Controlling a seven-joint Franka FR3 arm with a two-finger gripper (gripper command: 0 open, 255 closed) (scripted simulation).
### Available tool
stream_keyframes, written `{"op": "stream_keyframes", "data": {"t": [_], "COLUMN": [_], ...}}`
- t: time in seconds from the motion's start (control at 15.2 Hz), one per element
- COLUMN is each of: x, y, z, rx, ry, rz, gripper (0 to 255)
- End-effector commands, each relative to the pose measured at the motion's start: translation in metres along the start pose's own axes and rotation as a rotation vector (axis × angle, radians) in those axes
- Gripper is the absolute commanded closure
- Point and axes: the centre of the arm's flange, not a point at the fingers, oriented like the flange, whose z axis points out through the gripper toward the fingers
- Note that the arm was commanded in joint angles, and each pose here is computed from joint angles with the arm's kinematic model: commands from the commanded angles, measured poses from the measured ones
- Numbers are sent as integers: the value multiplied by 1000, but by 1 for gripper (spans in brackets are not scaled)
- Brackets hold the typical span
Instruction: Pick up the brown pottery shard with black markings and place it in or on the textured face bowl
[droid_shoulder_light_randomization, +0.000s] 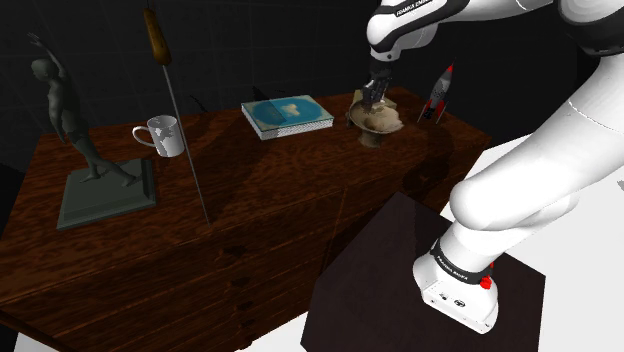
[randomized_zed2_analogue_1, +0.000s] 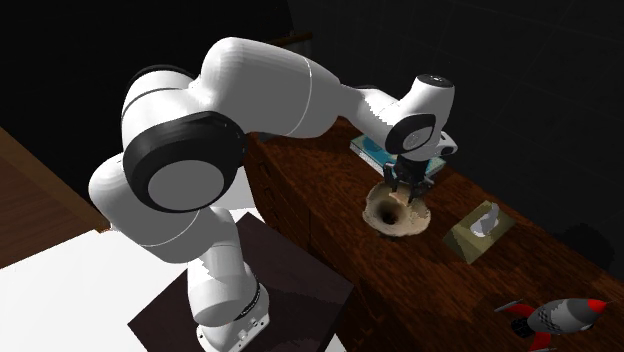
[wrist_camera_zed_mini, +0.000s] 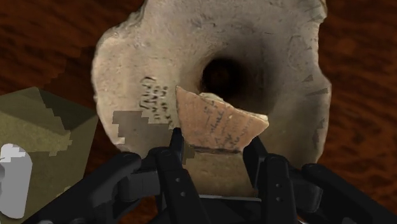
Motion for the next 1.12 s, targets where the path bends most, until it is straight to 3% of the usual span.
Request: {"op": "stream_keyframes", "data": {"t": [0.0,0.13,0.2,0.53,0.79,1.06], "x": [0,0,0,0,0,0], "y": [0,0,0,0,0,0], "z": [0,0,0,0,-50,-50], "rx": [0,0,0,0,0,0], "ry": [0,0,0,0,0,0], "rz": [0,0,0,0,0,0], "gripper": [255,255,0,0,0,0]}}
